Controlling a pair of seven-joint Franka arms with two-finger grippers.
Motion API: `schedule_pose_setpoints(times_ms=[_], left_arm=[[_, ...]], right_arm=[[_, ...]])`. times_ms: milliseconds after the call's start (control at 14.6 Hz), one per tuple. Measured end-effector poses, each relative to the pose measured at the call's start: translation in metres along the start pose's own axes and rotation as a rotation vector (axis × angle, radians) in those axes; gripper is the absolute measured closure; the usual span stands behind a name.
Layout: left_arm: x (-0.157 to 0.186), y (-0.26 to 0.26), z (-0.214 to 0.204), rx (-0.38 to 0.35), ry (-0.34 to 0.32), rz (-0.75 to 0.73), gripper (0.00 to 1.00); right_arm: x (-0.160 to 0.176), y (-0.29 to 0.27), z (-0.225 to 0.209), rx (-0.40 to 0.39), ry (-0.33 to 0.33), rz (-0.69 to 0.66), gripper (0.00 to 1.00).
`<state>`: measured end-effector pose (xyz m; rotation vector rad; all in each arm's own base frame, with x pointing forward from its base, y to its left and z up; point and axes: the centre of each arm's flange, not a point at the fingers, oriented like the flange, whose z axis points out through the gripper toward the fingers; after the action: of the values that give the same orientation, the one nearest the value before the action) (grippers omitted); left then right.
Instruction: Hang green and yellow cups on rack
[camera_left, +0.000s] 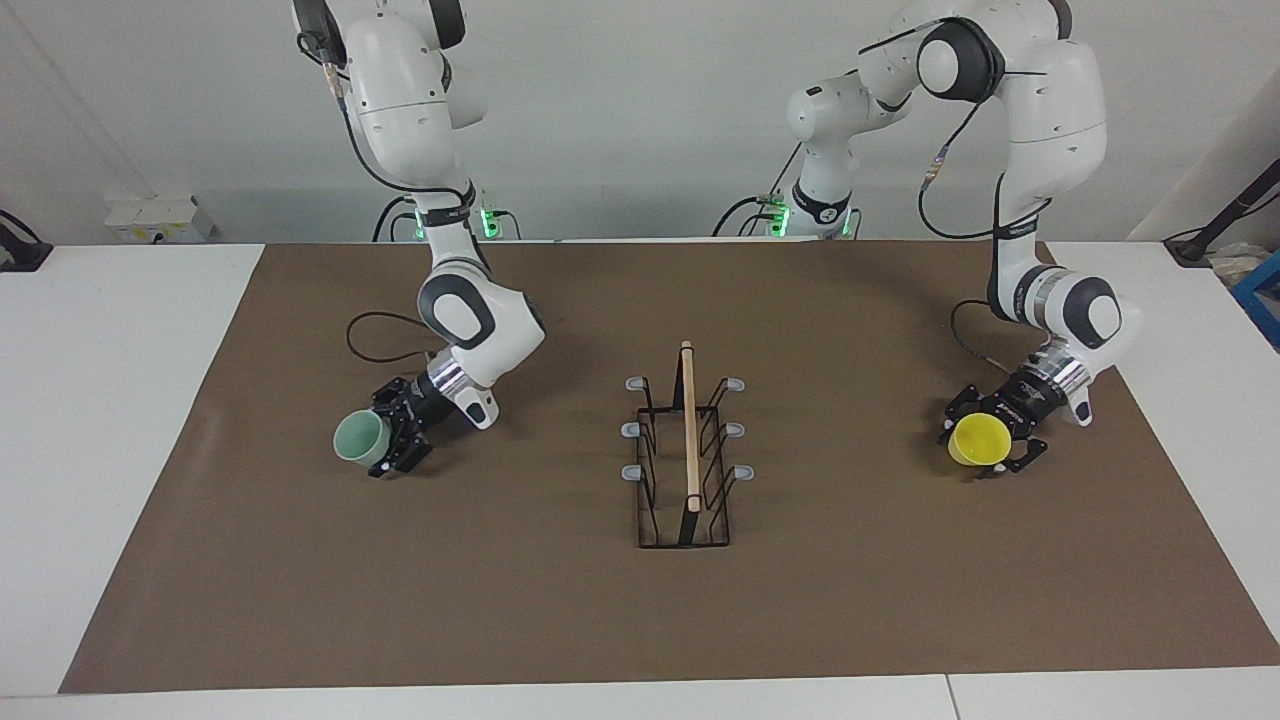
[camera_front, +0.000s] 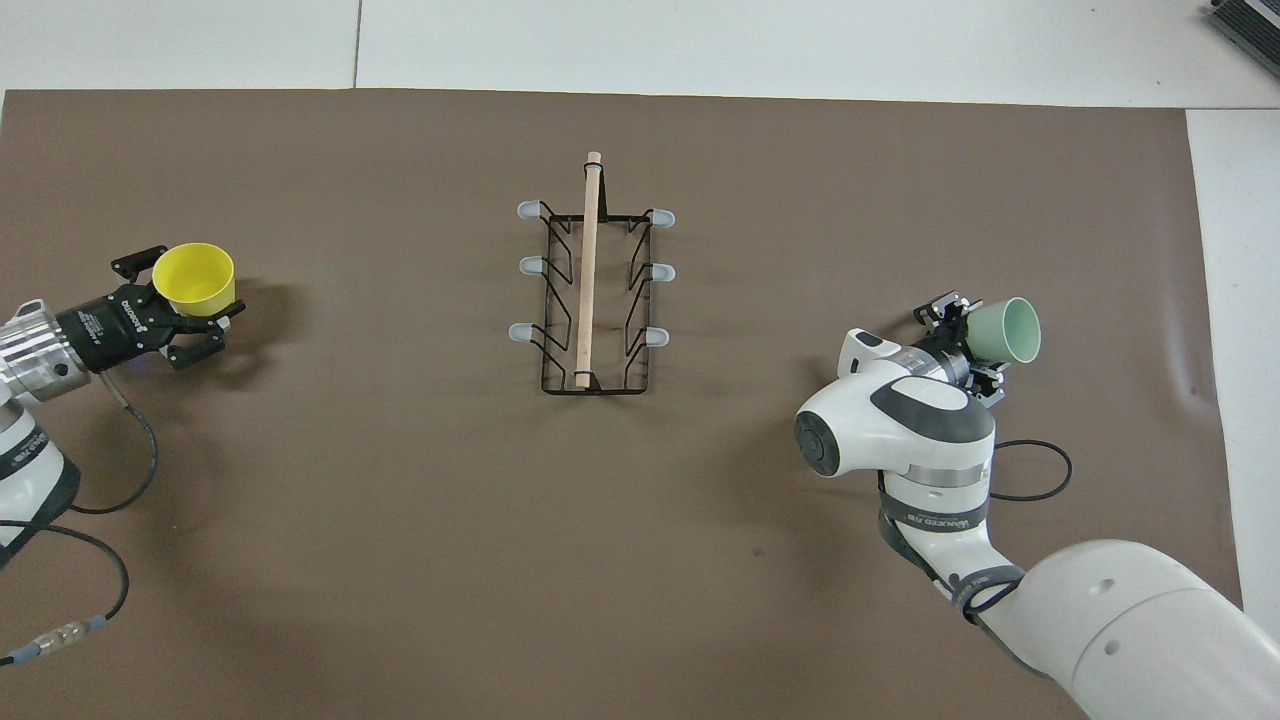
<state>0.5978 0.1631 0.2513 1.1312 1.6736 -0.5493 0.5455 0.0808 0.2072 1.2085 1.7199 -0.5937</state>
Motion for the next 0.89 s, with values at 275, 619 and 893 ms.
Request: schedule_pose_setpoints(times_ms=[275,619,893], left_arm=[[-0.085,0.014,0.0,0.066,0.125,0.233,0.36],[-0.185,0.0,0.022,0.206,0.306,0.54,0.36],[-0.25,-0.025,0.04,0.37,0.484,0.782,0.36]], right_arm=[[0.001,-0.001,0.0,0.001,-0.001,0.006,0.39],[-0.01,0.006,-0.004,0.008,-0.028,0.035,0.39],[-0.048,0.022,-0.017,0.083,0.038,0.129,0.39]])
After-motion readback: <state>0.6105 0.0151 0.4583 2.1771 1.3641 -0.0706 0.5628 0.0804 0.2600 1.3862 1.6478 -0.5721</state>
